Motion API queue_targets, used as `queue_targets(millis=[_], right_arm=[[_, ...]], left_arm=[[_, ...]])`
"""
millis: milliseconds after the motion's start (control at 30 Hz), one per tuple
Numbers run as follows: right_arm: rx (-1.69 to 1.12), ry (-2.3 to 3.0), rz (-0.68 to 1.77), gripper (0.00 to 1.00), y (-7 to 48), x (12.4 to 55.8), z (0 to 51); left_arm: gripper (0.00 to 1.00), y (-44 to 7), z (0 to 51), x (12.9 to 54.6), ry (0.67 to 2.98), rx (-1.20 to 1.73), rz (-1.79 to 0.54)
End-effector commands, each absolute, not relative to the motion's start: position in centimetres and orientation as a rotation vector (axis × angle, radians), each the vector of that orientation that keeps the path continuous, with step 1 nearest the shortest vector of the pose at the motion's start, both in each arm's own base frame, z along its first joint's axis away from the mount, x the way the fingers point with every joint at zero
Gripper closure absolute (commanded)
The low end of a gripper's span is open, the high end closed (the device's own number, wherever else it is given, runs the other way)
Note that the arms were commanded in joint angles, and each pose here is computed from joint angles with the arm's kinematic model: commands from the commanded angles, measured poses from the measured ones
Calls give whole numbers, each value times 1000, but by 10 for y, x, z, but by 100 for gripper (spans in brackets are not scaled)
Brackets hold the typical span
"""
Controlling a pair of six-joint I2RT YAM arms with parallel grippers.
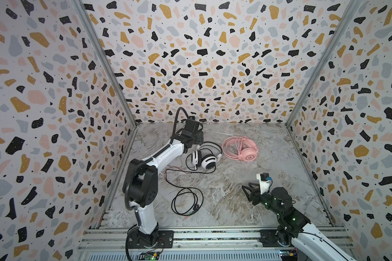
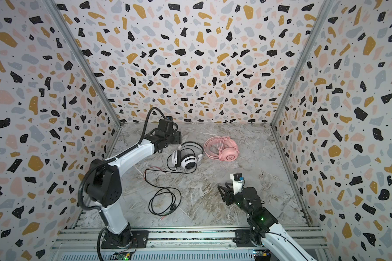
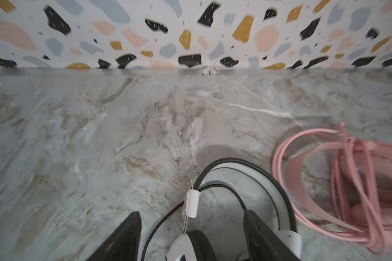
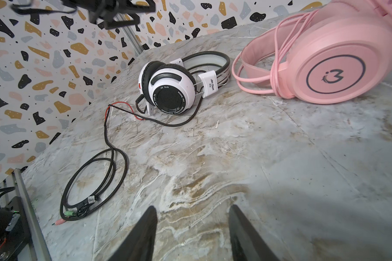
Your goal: Wrap the headphones
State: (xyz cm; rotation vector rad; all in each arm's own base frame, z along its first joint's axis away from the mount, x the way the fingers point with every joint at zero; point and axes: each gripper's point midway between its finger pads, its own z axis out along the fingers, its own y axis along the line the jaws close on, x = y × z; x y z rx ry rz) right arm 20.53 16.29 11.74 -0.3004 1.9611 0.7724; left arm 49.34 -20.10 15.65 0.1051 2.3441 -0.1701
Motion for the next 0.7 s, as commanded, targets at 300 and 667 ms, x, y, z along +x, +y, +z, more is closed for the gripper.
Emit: queue_targets(millis=[300, 667], right_arm=[[-306, 1937, 771, 47, 165, 208, 125], [-306, 1939, 771, 47, 165, 208, 124]], left_arm=[[37, -201, 82, 408, 2600, 182, -317], [32, -202, 113, 353, 2514, 122, -348]])
